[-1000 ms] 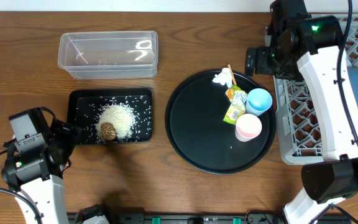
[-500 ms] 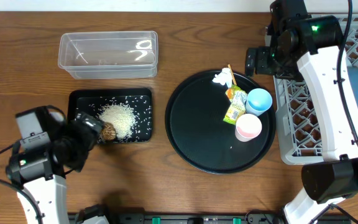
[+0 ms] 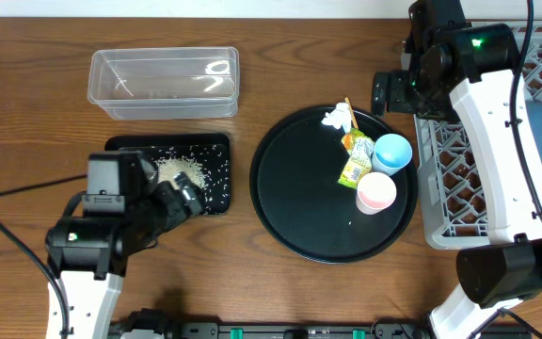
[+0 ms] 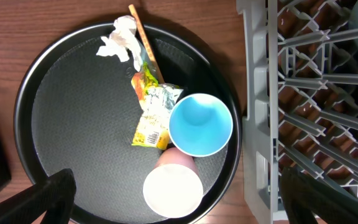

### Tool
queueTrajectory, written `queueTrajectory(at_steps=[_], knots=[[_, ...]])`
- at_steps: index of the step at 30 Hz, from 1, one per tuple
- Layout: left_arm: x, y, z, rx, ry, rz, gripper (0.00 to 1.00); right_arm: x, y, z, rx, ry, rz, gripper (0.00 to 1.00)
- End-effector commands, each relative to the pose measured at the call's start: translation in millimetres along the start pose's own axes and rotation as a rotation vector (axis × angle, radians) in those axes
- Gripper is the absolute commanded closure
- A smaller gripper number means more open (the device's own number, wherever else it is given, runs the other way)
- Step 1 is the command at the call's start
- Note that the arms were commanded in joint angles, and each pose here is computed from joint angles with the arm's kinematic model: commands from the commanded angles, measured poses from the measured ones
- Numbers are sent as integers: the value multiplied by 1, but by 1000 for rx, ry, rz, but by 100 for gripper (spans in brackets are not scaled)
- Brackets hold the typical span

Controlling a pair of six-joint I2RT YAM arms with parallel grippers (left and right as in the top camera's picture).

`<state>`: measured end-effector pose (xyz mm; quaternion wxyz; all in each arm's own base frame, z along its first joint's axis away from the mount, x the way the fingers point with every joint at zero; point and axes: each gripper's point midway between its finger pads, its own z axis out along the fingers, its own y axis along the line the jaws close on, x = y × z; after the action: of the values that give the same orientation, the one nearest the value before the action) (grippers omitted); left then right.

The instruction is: Sort waste into correct bins and load items into the dishwasher rack

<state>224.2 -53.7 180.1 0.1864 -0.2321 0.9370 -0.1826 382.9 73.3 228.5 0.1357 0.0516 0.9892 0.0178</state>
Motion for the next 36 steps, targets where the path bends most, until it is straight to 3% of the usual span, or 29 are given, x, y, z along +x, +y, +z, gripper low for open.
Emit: queueTrajectory(at_steps=[1, 10, 18, 28, 36], knots=[[-1, -21, -6, 24, -30, 116, 2, 2, 3, 2, 9, 5, -2, 1], [21, -82, 5, 134, -55, 370, 2, 2, 3, 2, 9, 5, -2, 1], [31, -108, 33, 185, 30, 378, 2, 2, 3, 2, 9, 5, -2, 1], [65, -114, 80, 124, 183, 501, 2, 2, 3, 2, 9, 5, -2, 1], [63, -127, 90, 153, 159, 537, 2, 2, 3, 2, 9, 5, -2, 1]])
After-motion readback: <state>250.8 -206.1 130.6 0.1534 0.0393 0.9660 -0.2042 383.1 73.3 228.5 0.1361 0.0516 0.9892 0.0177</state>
